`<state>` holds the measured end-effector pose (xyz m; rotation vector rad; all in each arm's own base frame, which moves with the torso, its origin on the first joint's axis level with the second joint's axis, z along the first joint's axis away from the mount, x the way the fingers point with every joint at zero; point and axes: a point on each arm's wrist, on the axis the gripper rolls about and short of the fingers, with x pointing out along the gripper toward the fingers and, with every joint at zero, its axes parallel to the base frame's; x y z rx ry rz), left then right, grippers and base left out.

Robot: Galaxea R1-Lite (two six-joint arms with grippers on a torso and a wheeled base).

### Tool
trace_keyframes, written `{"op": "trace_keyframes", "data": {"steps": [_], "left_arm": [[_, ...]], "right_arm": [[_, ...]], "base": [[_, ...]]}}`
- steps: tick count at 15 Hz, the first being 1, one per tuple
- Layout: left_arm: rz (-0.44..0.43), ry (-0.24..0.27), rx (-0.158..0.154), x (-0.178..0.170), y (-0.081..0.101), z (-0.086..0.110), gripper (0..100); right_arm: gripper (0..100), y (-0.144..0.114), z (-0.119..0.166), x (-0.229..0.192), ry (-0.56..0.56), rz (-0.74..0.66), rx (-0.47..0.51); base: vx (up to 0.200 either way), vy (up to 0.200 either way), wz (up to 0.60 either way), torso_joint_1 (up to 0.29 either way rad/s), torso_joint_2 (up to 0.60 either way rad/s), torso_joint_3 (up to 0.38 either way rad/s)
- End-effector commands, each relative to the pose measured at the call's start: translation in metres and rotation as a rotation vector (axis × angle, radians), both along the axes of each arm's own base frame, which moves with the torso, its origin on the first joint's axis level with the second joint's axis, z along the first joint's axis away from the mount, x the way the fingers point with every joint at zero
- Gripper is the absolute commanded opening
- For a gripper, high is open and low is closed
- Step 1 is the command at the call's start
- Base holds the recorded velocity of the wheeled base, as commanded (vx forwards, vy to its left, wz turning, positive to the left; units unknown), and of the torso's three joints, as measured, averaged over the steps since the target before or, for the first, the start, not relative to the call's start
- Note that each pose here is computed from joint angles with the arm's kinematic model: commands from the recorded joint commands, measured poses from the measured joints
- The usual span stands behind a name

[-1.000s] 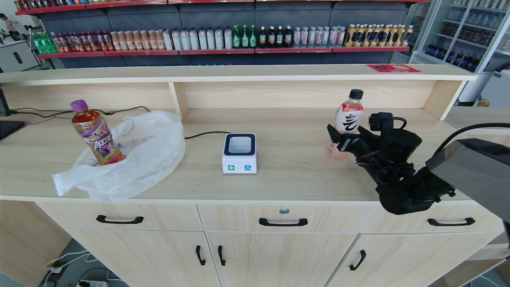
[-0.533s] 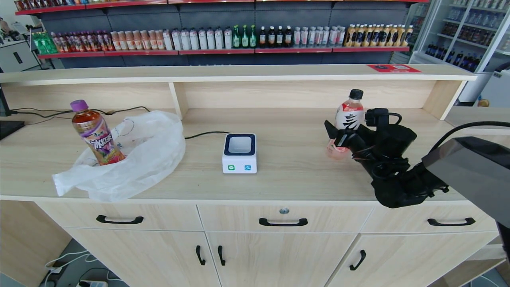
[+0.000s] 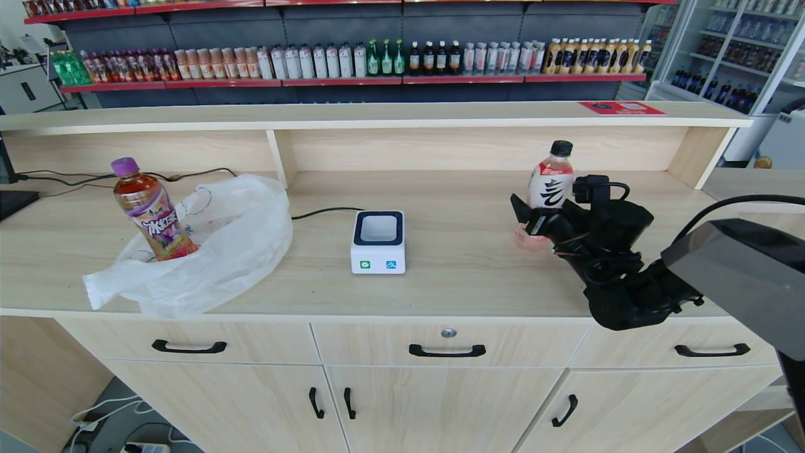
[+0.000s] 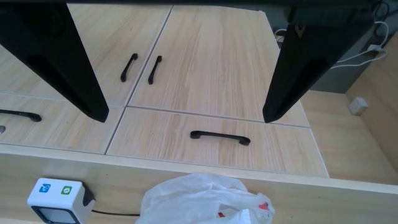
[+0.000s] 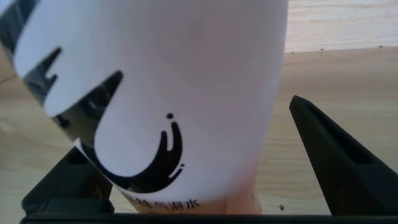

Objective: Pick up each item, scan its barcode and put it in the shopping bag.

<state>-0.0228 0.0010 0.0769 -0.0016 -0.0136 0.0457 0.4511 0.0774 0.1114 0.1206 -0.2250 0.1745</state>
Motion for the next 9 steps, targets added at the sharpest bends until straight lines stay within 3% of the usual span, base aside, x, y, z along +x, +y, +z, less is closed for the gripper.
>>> {"op": "trace_keyframes", "data": {"steps": [1,2,3,9], "left_arm": [[0.000,0.000,0.000,0.0000,0.0000,0.0000,100],[0.000,0.000,0.000,0.0000,0.0000,0.0000,100],[0.000,0.000,0.000,0.0000,0.0000,0.0000,100],[-0.001,0.000,0.004,0.0000,0.0000,0.0000,100]], "right_arm": [[100,0.0000,-0.0004,0.0000,-0.001,0.001,0.001],[100,0.0000,-0.0004,0.0000,-0.001,0.001,0.001],[0,0.0000,-0.0004,0.0000,-0.001,0.001,0.001],[0,-0.0005,0.0023,-0.0003,-0.015,0.008,-0.001]], "base": [[0.000,0.000,0.00,0.000,0.00,0.000],[0.000,0.000,0.00,0.000,0.00,0.000],[0.000,0.000,0.00,0.000,0.00,0.000],[0.000,0.000,0.00,0.000,0.00,0.000]]}}
